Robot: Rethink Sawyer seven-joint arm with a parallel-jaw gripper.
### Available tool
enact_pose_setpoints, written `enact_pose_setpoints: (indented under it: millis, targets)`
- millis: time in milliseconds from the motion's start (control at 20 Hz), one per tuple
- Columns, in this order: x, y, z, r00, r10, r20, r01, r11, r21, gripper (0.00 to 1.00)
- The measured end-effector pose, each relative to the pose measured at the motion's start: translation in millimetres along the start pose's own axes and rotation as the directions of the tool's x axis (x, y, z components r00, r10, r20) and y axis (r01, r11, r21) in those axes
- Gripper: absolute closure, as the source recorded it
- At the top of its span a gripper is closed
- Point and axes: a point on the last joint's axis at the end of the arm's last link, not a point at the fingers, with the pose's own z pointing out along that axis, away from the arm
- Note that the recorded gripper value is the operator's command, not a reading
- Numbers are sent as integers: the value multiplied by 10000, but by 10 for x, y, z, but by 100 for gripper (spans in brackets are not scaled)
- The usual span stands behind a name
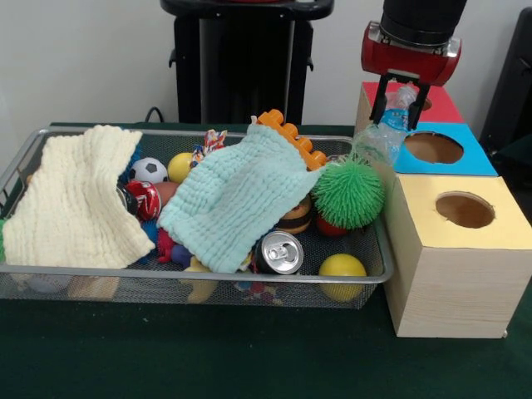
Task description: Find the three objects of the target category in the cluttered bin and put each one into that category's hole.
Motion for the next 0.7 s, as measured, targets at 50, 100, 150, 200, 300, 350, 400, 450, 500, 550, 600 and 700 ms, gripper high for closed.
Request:
enact_pose_setpoints:
  millis: [50,100,150,200,300,350,400,450,500,550,600,700]
  targets:
    - [11,16,9,10000,-26,-10,26,10000,11,100]
    - [21,32,19,10000,-53,-21,53,10000,22,100]
    - [32,48,28,10000,-79,-31,79,10000,32,100]
    - [43,64,37,9999,-106,-42,106,9999,43,100]
    - [62,98,42,9999,-106,-40,106,9999,57,100]
    - [67,106,40,9999,-98,-34,98,9999,62,100]
    - [73,116,37,10000,-77,-22,77,9999,73,100]
    - [79,131,30,10000,-43,2,43,10000,88,100]
    - [81,138,28,10000,-32,9,32,10000,94,100]
    - [82,144,27,10000,-24,17,24,9999,97,100]
    - [86,161,25,10000,-19,30,19,9999,100,100]
    - [89,175,25,10000,-3,42,2,9999,106,100]
